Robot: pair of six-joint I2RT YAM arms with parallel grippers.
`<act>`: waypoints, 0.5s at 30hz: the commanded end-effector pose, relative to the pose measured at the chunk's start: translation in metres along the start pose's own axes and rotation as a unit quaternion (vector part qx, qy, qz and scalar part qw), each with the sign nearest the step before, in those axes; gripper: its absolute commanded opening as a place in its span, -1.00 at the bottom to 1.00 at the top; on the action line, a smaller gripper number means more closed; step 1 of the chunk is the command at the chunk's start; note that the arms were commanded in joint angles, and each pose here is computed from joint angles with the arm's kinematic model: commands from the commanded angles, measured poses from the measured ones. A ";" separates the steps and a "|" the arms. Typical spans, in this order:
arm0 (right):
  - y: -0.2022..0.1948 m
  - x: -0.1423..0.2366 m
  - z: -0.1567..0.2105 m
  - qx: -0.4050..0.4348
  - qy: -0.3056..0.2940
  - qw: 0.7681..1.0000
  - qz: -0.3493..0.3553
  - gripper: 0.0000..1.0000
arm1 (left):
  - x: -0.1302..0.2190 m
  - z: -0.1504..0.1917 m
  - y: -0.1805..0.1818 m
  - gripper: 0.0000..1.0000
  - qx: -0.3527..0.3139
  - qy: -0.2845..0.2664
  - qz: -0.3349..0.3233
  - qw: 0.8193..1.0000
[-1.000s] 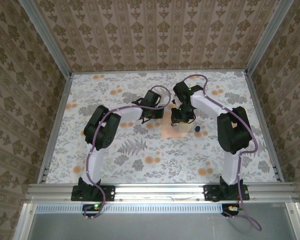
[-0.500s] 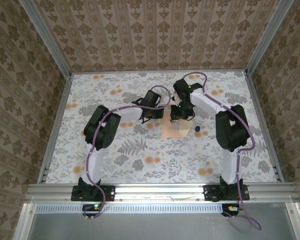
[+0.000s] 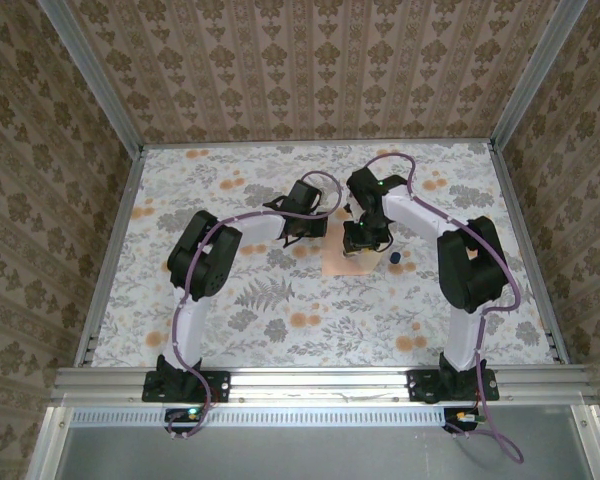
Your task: Place the letter into the envelope and seal it
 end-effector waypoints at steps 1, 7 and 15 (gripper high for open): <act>-0.022 -0.030 0.004 -0.014 0.053 0.997 0.050 -0.97 | 0.006 0.011 -0.002 -1.00 0.004 0.030 -0.004 1.000; -0.029 -0.038 -0.021 -0.024 0.046 0.997 0.051 -0.98 | 0.007 0.013 -0.001 -1.00 0.003 0.031 -0.005 1.000; -0.024 -0.023 -0.011 -0.020 0.046 0.998 0.043 -0.97 | 0.007 0.014 0.000 -1.00 0.005 0.031 -0.008 0.999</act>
Point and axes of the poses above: each hand's point on the last joint's axis, 136 mm out from that joint toward the fingers, its own x axis back along the fingers, its own y axis along the line the jaws close on, z = x × y, the point moved 5 cm from there along x, back along the fingers, and after that the axes turned 8 degrees about -x, right-handed, at the moved point
